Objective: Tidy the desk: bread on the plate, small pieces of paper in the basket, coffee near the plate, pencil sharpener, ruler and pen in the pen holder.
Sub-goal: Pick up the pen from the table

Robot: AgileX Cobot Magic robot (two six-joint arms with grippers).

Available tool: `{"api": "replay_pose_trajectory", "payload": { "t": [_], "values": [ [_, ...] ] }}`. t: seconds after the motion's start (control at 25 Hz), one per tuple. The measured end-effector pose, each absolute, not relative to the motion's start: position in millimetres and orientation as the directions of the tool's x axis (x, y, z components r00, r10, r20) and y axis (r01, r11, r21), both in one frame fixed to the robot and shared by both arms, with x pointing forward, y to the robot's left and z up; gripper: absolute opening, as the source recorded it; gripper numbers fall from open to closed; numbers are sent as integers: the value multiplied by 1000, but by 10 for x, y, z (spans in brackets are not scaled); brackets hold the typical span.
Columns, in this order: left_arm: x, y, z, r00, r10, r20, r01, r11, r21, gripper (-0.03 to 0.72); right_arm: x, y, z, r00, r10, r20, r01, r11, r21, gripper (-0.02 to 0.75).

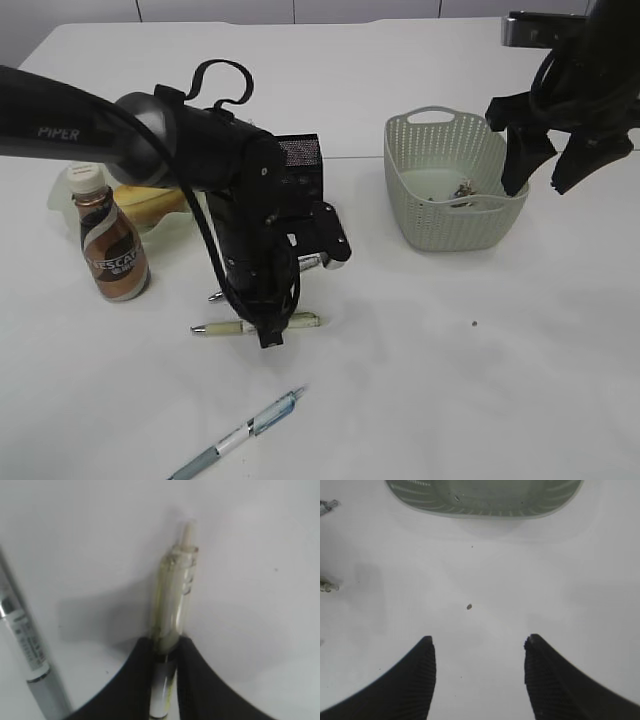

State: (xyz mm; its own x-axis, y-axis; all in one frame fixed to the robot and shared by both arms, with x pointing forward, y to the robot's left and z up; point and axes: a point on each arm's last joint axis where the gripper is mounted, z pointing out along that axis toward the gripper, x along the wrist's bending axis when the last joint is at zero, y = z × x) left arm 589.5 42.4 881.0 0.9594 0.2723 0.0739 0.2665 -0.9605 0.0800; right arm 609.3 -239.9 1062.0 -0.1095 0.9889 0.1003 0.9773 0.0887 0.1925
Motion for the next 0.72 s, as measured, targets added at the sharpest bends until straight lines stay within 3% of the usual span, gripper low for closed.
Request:
{"api": "replay_pose_trajectory", "payload": {
  "t": [0.48,0.72],
  "values": [
    [5966,335,8963,835,549,27,541,-830,135,76,6142,-2390,10759,-114,988,104,966,86,244,418],
    [6010,298,9174,720,694,-8,691,-715,103,76,6142,-2389,10759,-114,988,105,966,86,244,418]
  ]
}}
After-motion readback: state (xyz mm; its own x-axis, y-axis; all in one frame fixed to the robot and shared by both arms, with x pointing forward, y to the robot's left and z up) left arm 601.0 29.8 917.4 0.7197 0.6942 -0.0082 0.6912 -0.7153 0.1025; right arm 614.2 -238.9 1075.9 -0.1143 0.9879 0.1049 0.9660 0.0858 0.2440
